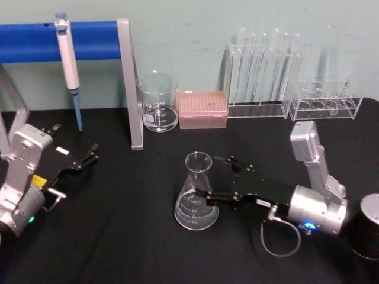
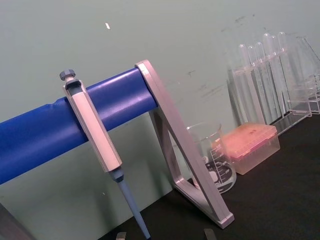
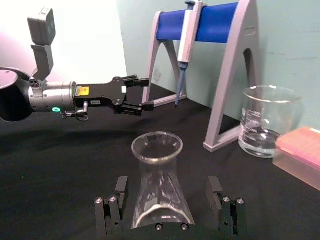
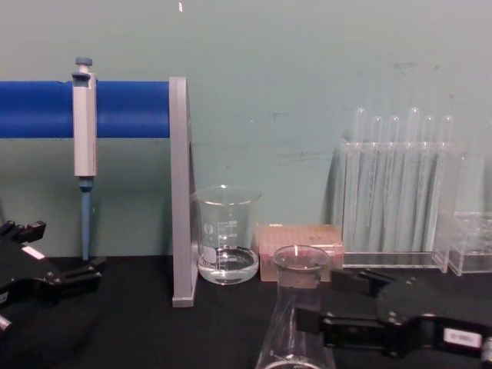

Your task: Grasp the erlenmeyer flask with one hand, shake it three times, then place it back.

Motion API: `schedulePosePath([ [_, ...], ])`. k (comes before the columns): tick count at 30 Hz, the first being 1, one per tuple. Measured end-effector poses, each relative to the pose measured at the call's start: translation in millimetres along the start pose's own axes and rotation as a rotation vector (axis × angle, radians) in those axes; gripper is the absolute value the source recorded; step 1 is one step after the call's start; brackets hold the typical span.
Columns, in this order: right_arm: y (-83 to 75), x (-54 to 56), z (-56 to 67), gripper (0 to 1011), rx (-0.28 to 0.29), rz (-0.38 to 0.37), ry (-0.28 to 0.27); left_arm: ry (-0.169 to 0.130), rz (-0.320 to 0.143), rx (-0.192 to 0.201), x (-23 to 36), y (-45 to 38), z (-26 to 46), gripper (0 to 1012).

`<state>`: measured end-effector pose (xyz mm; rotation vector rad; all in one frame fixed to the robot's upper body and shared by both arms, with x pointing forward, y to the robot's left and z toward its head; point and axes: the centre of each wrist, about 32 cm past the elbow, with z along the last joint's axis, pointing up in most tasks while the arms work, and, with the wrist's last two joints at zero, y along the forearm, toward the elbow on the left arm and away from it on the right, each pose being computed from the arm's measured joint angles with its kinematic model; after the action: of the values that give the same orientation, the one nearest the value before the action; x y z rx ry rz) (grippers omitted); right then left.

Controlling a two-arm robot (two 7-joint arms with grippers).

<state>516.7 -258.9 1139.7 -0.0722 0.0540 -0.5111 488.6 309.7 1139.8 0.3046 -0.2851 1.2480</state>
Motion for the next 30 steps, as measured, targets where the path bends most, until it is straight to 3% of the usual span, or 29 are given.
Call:
schedulePosePath([
  [6, -21.4, -3.9, 2.6, 1003, -0.012, -0.043, 0.014, 0.0, 0.0, 0.0, 0.0, 0.0, 0.0, 1001],
  [8, -34.3, -5.2, 4.8, 1003, -0.013, -0.088, 0.014, 0.0, 0.0, 0.0, 0.0, 0.0, 0.0, 1001],
  [14, -51.4, -5.4, 8.5, 1003, 0.002, -0.209, 0.0, 0.0, 0.0, 0.0, 0.0, 0.0, 0.0, 1001],
  [21, -53.3, -6.2, 10.4, 1003, 0.036, -0.368, -0.031, 0.0, 0.0, 0.0, 0.0, 0.0, 0.0, 1001],
  [30, -38.5, 0.0, 6.7, 1003, 0.053, -0.468, -0.038, 0.0, 0.0, 0.0, 0.0, 0.0, 0.0, 1001],
])
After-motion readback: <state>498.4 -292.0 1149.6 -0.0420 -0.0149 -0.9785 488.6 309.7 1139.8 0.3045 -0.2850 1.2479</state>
